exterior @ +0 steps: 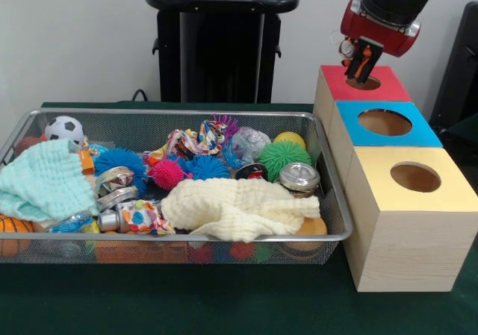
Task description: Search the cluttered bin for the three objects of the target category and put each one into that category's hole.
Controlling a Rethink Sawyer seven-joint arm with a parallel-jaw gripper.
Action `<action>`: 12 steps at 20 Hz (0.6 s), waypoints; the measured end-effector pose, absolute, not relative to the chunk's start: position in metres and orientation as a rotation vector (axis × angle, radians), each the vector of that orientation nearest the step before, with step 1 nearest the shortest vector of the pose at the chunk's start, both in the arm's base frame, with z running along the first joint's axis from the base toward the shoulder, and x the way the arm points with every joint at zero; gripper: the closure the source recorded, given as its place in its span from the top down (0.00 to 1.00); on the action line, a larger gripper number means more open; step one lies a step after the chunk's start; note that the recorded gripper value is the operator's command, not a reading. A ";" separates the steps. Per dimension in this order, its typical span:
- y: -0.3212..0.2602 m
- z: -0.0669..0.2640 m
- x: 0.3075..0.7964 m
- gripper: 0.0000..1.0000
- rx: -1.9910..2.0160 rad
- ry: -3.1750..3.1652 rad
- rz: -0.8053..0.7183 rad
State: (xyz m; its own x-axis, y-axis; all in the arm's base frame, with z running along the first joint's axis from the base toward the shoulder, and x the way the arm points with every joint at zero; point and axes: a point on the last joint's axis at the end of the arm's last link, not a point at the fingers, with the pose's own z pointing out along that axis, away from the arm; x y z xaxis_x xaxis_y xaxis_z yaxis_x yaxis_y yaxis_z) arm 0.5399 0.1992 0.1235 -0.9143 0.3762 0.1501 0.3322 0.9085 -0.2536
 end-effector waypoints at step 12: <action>0.208 0.124 0.537 0.00 -0.517 -2.881 0.333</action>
State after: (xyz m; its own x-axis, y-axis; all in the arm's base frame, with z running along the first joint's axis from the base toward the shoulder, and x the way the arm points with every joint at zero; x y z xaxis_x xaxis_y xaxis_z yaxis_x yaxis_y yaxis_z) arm 0.5366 0.2080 0.1235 -0.9200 0.3620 0.1503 0.3181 0.9136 -0.2532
